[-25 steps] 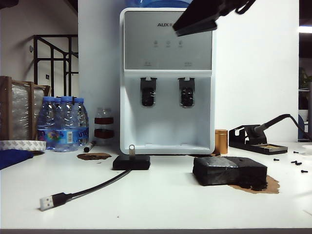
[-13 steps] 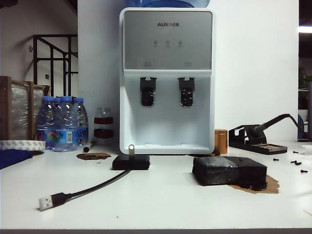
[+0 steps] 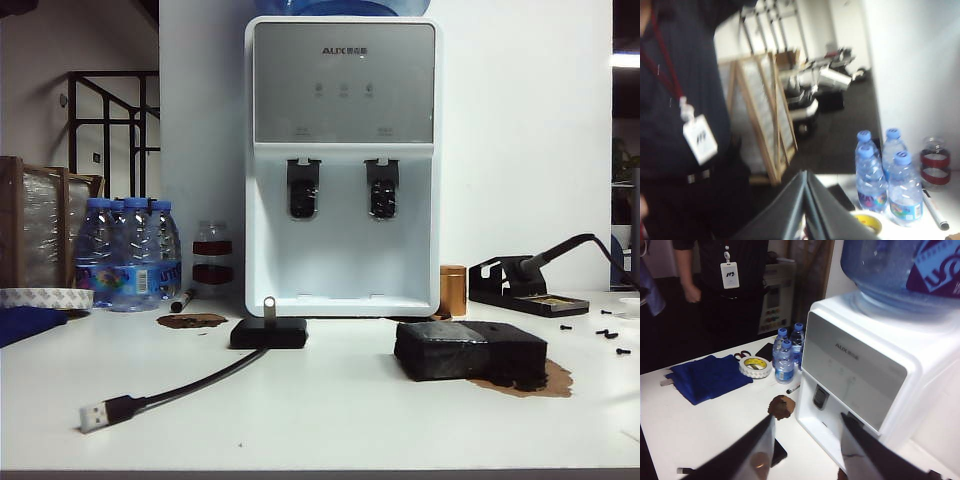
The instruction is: Take the USB flash drive out of the black sponge and insert it into the slot on top of the black USB adpator box.
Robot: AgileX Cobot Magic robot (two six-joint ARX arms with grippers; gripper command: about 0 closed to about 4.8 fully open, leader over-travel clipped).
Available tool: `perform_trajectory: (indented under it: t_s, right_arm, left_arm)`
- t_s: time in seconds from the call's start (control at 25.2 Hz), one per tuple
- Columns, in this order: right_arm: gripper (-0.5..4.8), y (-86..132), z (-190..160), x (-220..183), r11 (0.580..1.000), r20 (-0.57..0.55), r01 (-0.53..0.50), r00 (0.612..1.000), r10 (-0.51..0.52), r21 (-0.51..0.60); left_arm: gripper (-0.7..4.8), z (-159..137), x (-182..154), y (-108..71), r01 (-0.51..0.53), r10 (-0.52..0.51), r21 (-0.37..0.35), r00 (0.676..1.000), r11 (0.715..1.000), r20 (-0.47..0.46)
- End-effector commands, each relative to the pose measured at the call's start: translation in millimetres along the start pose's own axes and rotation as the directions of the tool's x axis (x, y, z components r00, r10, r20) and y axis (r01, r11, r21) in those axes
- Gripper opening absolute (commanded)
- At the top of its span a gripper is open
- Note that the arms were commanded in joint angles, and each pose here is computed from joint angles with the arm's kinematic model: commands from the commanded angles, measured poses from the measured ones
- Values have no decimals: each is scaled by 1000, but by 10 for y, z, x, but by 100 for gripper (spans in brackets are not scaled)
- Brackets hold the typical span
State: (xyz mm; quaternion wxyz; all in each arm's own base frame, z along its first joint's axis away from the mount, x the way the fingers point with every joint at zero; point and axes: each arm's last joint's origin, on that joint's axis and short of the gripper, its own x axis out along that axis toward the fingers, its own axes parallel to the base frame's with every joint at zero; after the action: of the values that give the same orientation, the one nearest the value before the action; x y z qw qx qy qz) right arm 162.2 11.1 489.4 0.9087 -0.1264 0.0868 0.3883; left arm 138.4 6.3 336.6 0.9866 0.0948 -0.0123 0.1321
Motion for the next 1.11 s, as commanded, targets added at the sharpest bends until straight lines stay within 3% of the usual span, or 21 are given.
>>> perform_trajectory:
  t_s: [0.04, 0.16, 0.24, 0.32, 0.4, 0.52, 0.64, 0.83, 1.11]
  right_arm:
    - [206, 278, 41, -289, 994, -18, 107, 994, -107, -22]
    - [206, 461, 43, -478, 976, -14, 216, 976, -216, -28]
    - [205, 636, -21, -635, 942, 26, 335, 942, -334, -35]
    - [206, 798, -192, -707, 926, 132, 376, 918, -374, 4]
    - [206, 875, -345, -711, 921, 160, 390, 908, -387, 8]
    - [206, 919, -595, -669, 894, 149, 446, 882, -446, 38]
    - [206, 939, -807, -603, 890, 135, 444, 880, -455, 104]
    - [206, 871, -1065, -449, 877, 119, 466, 870, -478, 117]
    - [206, 736, -1254, -255, 872, 179, 476, 854, -489, 109]
  left_arm:
    - [-5, -5, 98, 116, 49, -43, -222, 999, 974, 31]
    - [-5, -22, 127, 162, 113, -106, -329, 994, 938, 41]
    - [-5, -20, 139, 145, 139, -131, -333, 990, 933, 48]
    - [-5, -50, 168, 123, 152, -150, -346, 988, 926, 33]
    - [-5, -90, 173, 93, 163, -161, -346, 986, 924, 32]
    - [-5, -203, 154, 50, 171, -174, -346, 984, 922, 23]
    - [-5, -327, 125, 31, 167, -176, -346, 984, 923, 4]
    - [-5, -529, 95, -8, 177, -191, -313, 982, 933, -13]
    - [-5, -753, -4, -65, 265, -277, -296, 961, 918, 1]
